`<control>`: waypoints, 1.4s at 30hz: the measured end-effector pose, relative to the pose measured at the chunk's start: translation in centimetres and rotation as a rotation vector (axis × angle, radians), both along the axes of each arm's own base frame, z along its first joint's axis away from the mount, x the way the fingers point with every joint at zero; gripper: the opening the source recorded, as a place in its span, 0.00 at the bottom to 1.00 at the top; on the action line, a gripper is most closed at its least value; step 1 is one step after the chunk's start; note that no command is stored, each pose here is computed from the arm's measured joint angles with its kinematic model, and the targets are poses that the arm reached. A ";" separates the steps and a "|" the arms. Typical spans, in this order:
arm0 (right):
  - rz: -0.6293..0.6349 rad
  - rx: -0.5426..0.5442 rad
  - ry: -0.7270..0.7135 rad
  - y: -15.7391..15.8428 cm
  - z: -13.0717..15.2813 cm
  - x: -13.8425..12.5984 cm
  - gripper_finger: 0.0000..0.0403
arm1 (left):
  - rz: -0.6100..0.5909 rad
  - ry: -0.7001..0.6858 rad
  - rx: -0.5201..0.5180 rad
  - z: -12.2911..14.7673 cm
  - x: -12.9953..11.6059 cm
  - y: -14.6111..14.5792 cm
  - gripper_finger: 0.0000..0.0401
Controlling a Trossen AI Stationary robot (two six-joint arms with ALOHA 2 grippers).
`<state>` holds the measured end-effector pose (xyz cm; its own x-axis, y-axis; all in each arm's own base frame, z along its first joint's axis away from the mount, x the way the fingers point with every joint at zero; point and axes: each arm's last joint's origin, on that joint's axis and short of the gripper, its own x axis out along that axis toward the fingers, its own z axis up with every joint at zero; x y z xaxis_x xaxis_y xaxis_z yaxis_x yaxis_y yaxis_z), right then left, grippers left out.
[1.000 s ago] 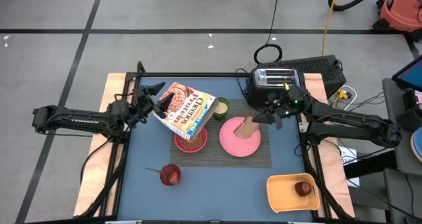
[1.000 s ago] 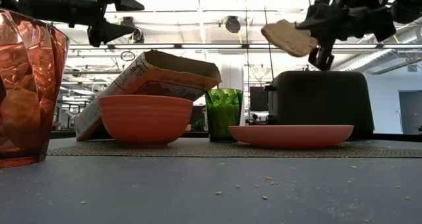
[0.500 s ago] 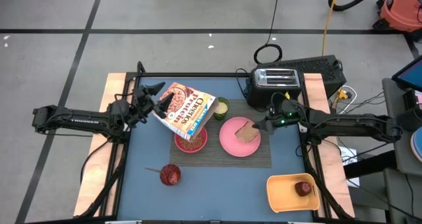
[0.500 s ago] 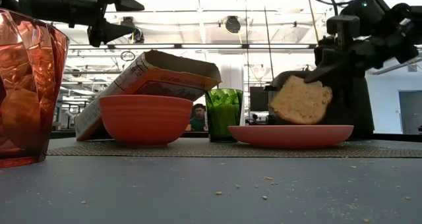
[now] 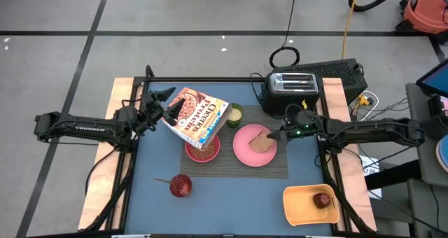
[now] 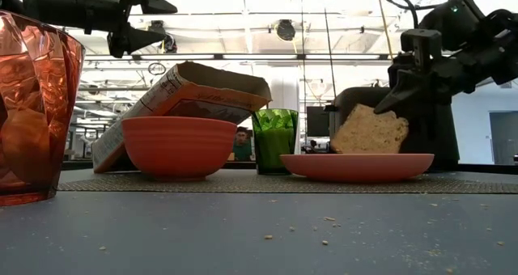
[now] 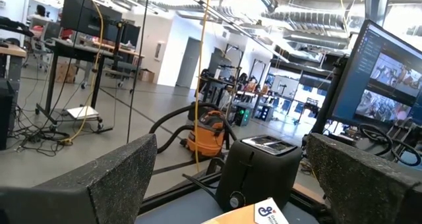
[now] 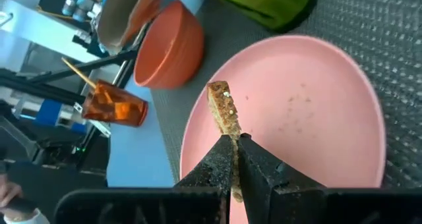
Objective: Arrange a breakfast setting
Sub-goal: Put the toasted bread from the toaster onto the pink plate
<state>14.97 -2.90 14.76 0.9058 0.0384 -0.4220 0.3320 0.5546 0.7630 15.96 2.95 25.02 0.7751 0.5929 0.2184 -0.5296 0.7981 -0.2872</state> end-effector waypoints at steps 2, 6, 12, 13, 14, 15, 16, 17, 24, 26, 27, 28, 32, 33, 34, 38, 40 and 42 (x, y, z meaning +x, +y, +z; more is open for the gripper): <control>0.007 0.002 0.016 0.1 -0.3 0.2 0.03 | 0.000 0.000 0.000 0.0 0.0 0.0 0.98; -0.013 -0.003 0.070 0.2 -1.0 0.5 0.03 | 0.000 0.005 0.000 0.0 0.0 0.0 0.98; -0.019 0.012 0.050 0.1 -1.2 1.1 0.03 | 0.000 0.008 -0.001 -0.1 0.0 0.0 0.98; -0.017 0.006 0.040 0.1 -1.2 1.2 0.03 | 0.000 0.012 -0.001 -0.1 0.0 0.0 0.98; -0.015 0.001 0.032 0.1 -1.2 1.3 0.03 | 0.000 0.017 -0.002 -0.2 0.0 0.0 0.98; -0.015 0.000 0.025 0.1 -1.2 1.4 0.03 | 0.000 0.021 -0.002 -0.2 0.0 0.0 0.98; -0.015 0.000 0.021 0.1 -1.2 1.5 0.03 | 0.000 0.021 -0.002 -0.2 0.0 0.0 0.98; -0.015 0.001 0.023 0.1 -1.2 1.5 0.03 | 0.000 0.021 -0.002 -0.2 0.0 0.0 0.98; -0.011 0.001 0.034 0.0 -1.4 1.6 0.06 | 0.000 0.024 -0.002 -0.2 0.1 0.0 0.98; -0.011 0.001 0.031 0.0 -1.4 1.7 0.10 | 0.000 0.025 -0.002 -0.2 0.1 0.0 0.98; -0.011 0.000 0.027 0.0 -1.4 1.7 0.12 | 0.000 0.026 -0.002 -0.2 0.1 0.0 0.98; -0.010 -0.001 0.021 0.0 -1.3 1.7 0.15 | 0.000 0.026 -0.002 -0.2 0.1 0.0 0.98; -0.006 -0.017 -0.010 0.0 -1.0 1.8 0.27 | 0.000 0.026 -0.002 -0.2 0.1 0.0 0.98; -0.003 -0.025 -0.014 0.0 -1.0 1.9 0.30 | 0.000 0.026 -0.002 -0.2 0.1 0.0 0.98; -0.002 -0.027 -0.017 0.0 -1.0 1.9 0.34 | 0.000 0.026 -0.002 -0.2 0.1 0.0 0.98; -0.002 -0.030 -0.015 0.0 -1.0 1.9 0.47 | 0.000 0.026 -0.002 -0.2 0.1 0.0 0.98; -0.002 -0.030 -0.015 0.0 -1.0 1.9 0.53 | 0.000 0.026 -0.002 -0.2 0.1 0.0 0.98; -0.002 -0.031 -0.015 0.0 -1.0 1.9 0.58 | 0.000 0.026 -0.002 -0.2 0.1 0.0 0.98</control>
<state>16.83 -2.91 13.76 0.9121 0.0234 -0.4092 0.3219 0.5773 0.7504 16.02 2.95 24.79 0.7804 0.5934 0.1970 -0.5369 0.7975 -0.2753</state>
